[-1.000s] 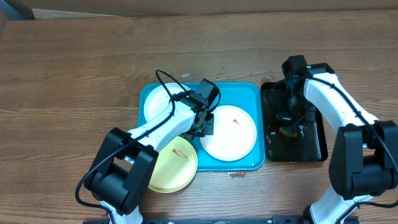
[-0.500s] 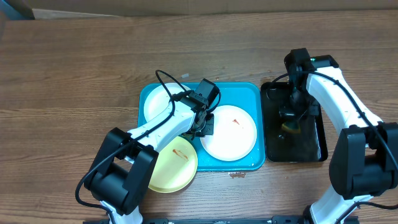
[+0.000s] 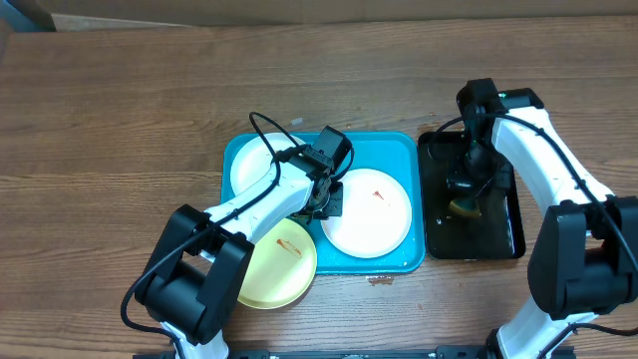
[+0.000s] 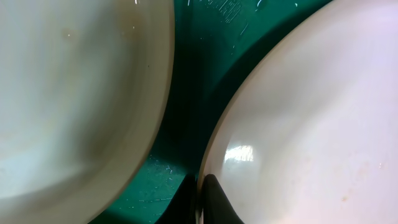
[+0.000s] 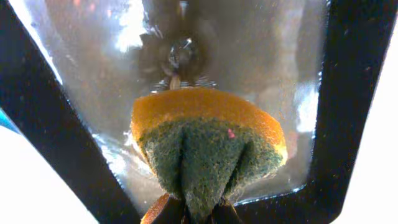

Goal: Clean dirty plates on tray and stack at the side

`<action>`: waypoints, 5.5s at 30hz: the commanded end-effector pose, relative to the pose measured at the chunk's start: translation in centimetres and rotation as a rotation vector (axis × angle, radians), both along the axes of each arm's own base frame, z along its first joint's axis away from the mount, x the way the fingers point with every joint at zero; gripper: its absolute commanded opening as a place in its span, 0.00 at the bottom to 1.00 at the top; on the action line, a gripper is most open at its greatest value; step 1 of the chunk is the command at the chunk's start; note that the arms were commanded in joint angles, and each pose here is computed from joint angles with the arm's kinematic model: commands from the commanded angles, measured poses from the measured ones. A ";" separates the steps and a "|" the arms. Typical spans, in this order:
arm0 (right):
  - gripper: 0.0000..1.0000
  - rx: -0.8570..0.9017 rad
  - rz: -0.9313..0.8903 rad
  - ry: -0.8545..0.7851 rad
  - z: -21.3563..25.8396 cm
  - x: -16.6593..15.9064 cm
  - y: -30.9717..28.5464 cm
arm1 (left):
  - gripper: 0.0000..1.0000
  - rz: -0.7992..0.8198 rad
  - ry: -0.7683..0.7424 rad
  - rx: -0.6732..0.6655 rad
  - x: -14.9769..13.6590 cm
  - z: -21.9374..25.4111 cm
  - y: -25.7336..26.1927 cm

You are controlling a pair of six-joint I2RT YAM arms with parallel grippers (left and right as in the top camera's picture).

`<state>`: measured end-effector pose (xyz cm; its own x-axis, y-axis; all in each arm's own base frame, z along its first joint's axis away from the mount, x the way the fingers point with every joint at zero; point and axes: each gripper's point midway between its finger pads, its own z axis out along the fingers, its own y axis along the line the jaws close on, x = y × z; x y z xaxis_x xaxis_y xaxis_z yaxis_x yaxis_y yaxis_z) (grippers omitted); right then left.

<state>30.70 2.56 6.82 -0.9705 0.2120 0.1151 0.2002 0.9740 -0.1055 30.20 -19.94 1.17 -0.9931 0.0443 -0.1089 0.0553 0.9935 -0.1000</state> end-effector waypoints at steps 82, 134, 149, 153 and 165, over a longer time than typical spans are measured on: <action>0.04 0.644 0.782 -0.182 1.5 -0.7 19.1 | 0.04 0.006 0.015 0.017 -0.2 -0.7 0.4; 0.65 0.000 -0.021 -0.230 -6.0 3.6 -2.2 | 0.04 0.001 0.014 0.013 -0.1 -0.7 0.4; 0.51 0.041 -0.019 -0.278 -5.5 5.0 -1.5 | 0.09 0.002 0.011 0.011 -0.1 -0.7 0.3; 0.32 0.041 -0.018 -0.285 -5.5 5.2 -1.5 | 0.09 0.002 0.012 0.012 -0.1 -0.7 0.3; 0.35 0.050 -0.027 -0.106 -5.2 1.1 -1.4 | 0.11 0.002 0.011 0.012 -0.1 -0.7 0.3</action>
<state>31.25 1.14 1.01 -0.9737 0.2243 0.0412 0.2220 0.9735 -0.0542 30.32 -19.98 1.19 -0.9927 0.0421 -0.1130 0.0538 0.9933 -0.1025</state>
